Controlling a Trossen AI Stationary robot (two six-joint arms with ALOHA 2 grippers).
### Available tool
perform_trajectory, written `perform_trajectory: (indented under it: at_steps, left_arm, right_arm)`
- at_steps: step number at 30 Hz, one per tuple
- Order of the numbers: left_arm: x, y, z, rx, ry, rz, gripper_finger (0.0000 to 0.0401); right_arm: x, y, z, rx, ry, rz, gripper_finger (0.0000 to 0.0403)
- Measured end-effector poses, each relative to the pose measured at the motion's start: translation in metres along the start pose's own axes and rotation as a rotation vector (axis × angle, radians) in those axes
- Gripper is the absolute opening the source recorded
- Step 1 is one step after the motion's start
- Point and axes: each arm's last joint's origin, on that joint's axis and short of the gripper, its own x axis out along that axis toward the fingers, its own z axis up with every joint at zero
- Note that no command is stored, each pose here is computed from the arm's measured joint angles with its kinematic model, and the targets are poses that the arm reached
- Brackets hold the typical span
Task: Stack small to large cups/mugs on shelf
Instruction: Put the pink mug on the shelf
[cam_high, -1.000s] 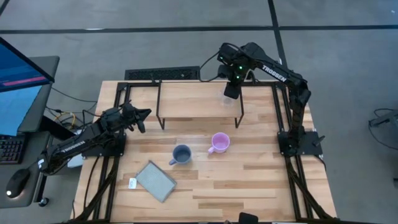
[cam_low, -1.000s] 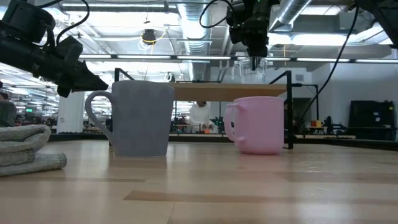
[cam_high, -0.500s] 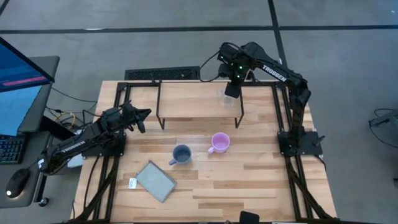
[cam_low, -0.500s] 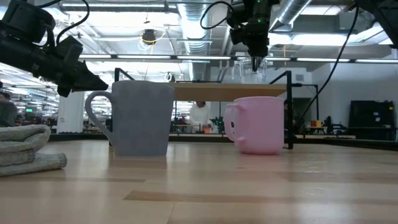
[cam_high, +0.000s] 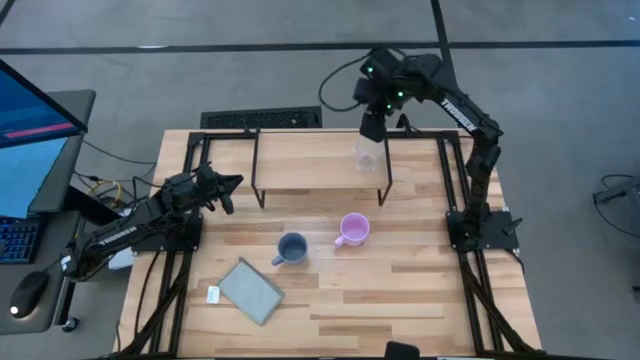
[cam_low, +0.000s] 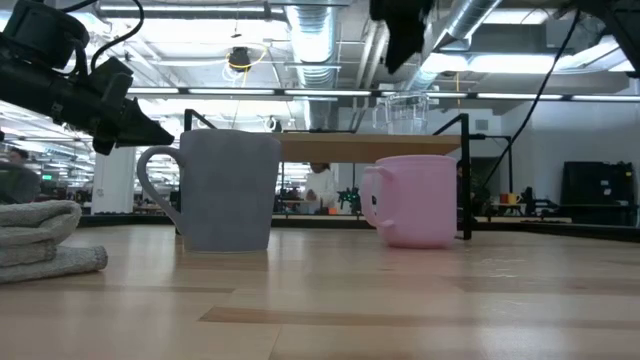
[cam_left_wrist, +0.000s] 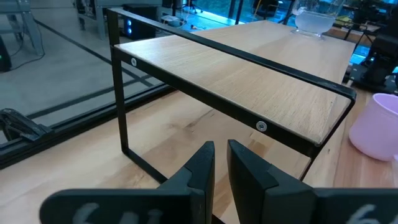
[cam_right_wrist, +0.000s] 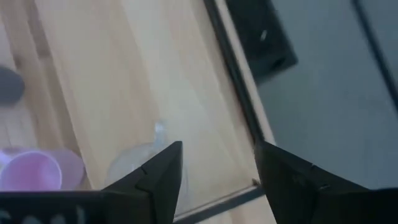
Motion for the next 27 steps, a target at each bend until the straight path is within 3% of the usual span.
perform_trajectory:
  at_steps: [7,14,20,27]
  left_arm:
    - [0.000,0.000,0.000,0.000,0.000,0.000,0.0033]
    - [0.000,0.001,0.000,0.001,-0.007,0.034,0.0033]
    - [0.000,0.001,0.000,0.001,-0.009,0.043,0.0033]
    - [0.000,0.001,0.000,0.001,-0.009,0.044,0.0033]
  right_arm:
    - [-0.038,0.030,-0.006,-0.082,-0.101,0.020,0.0219]
    - [-0.059,0.068,-0.008,-0.183,-0.169,0.116,0.0218]
    - [-0.055,0.100,-0.003,-0.257,-0.149,0.191,0.0218]
    - [-0.017,0.133,0.012,-0.308,-0.027,0.257,0.0218]
